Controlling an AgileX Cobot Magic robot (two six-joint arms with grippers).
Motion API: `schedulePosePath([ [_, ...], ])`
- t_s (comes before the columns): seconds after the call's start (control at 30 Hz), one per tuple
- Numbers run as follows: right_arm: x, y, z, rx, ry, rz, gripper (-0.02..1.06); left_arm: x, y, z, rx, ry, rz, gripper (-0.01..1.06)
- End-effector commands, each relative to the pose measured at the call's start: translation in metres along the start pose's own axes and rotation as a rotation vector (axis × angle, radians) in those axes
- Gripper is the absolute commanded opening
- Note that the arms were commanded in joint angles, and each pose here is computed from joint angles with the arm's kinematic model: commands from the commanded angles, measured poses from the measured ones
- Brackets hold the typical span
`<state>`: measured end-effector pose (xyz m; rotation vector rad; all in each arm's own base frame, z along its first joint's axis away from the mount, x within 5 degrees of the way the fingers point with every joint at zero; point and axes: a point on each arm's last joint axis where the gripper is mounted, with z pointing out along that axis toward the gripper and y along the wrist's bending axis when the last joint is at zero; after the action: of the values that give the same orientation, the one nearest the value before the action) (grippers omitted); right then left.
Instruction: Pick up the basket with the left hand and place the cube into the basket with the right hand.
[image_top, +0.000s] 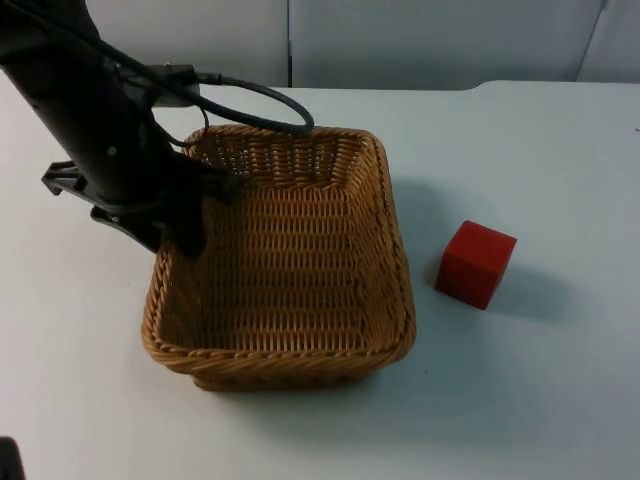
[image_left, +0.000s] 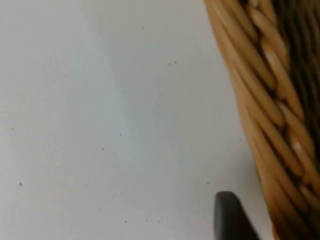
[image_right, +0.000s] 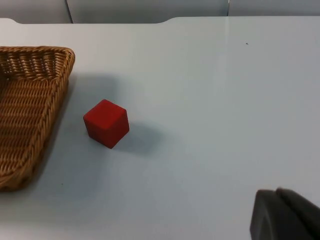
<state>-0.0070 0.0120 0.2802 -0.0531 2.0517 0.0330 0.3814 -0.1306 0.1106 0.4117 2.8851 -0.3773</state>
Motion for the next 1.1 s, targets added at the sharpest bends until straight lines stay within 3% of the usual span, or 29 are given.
schedulePosePath([
  [0.0, 0.001, 0.000, 0.001, 0.000, -0.007, -0.002, 0.00, -0.004, 0.000, 0.001, -0.007, -0.032, -0.005, 0.11],
  [0.03, 0.001, 0.000, 0.001, 0.000, -0.007, -0.002, 0.00, -0.004, 0.000, 0.001, -0.007, -0.032, -0.005, 0.11],
  [0.07, 0.001, 0.000, 0.001, 0.000, -0.007, -0.002, 0.00, -0.005, 0.000, 0.001, -0.008, -0.037, -0.005, 0.00],
  [0.33, 0.001, 0.000, 0.001, 0.000, -0.007, -0.002, 0.00, -0.002, 0.012, -0.004, 0.019, 0.001, -0.066, 0.00],
  [0.5, 0.001, 0.000, 0.001, 0.000, -0.007, -0.002, 0.00, -0.005, 0.028, -0.033, 0.104, -0.048, -0.160, 0.00],
  [0.67, 0.001, 0.000, 0.001, 0.000, -0.007, -0.002, 0.00, -0.012, 0.023, -0.065, 0.174, -0.134, -0.189, 0.00],
  [0.83, 0.001, 0.000, 0.001, 0.000, -0.007, -0.002, 0.00, -0.011, 0.015, -0.074, 0.250, -0.130, -0.231, 0.00],
  [1.07, 0.001, 0.000, 0.001, 0.000, -0.007, -0.002, 0.00, -0.010, 0.013, -0.074, 0.262, -0.114, -0.231, 0.00],
])
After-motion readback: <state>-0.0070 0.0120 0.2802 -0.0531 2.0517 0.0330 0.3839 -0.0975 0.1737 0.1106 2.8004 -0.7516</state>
